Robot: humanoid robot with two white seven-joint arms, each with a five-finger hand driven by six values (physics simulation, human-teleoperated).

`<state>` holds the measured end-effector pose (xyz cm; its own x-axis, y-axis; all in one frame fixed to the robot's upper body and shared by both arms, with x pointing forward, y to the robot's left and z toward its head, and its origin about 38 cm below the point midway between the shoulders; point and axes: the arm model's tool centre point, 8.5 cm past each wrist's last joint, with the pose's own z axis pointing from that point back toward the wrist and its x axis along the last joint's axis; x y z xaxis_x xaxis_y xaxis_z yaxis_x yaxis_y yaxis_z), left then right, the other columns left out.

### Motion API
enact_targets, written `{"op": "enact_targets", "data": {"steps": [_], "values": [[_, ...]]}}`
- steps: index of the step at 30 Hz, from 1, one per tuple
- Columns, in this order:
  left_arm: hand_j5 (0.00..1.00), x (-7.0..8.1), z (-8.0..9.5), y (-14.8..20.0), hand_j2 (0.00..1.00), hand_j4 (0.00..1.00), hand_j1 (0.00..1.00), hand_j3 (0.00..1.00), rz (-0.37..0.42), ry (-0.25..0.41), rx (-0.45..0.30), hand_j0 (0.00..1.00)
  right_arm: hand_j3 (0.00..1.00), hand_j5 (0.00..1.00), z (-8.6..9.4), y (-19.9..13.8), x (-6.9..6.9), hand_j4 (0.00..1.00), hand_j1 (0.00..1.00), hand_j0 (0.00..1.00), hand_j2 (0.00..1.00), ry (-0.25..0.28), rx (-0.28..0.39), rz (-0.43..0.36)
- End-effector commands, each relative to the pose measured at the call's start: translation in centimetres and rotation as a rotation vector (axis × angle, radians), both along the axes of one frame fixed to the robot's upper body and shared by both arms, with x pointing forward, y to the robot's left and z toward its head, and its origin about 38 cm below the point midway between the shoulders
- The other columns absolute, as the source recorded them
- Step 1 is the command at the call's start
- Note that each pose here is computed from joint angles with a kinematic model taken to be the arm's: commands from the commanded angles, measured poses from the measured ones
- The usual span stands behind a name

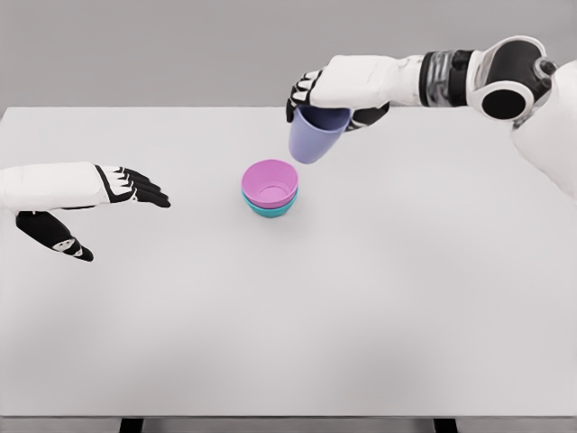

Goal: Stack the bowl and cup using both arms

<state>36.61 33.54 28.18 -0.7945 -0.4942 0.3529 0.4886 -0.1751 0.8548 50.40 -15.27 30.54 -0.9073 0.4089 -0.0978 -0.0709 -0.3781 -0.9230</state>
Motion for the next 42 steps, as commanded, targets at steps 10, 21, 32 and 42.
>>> {"op": "enact_targets", "data": {"steps": [10,21,32,42], "values": [[1.00,0.1,0.0,-0.2,1.00,1.00,1.00,1.00,0.000,0.003,-0.010,1.00,0.48,0.48,-2.0,5.8,-1.5,0.48,0.48,0.48,0.48,0.043,0.001,0.117],[1.00,0.3,-0.1,-0.1,1.00,1.00,1.00,1.00,0.005,0.005,-0.014,1.00,0.48,0.48,-3.3,5.7,-1.0,0.48,0.48,0.48,0.48,0.072,-0.012,0.093],[1.00,0.3,-0.1,-0.1,1.00,1.00,1.00,1.00,0.005,0.005,-0.014,1.00,0.48,0.48,-4.5,4.9,-0.3,0.48,0.48,0.48,0.48,0.100,-0.037,0.059],[1.00,0.3,-0.2,-0.1,1.00,1.00,1.00,1.00,0.007,0.005,-0.014,1.00,0.98,0.98,-4.6,5.5,-0.5,0.98,0.98,0.98,0.98,0.085,-0.056,0.074]]}}
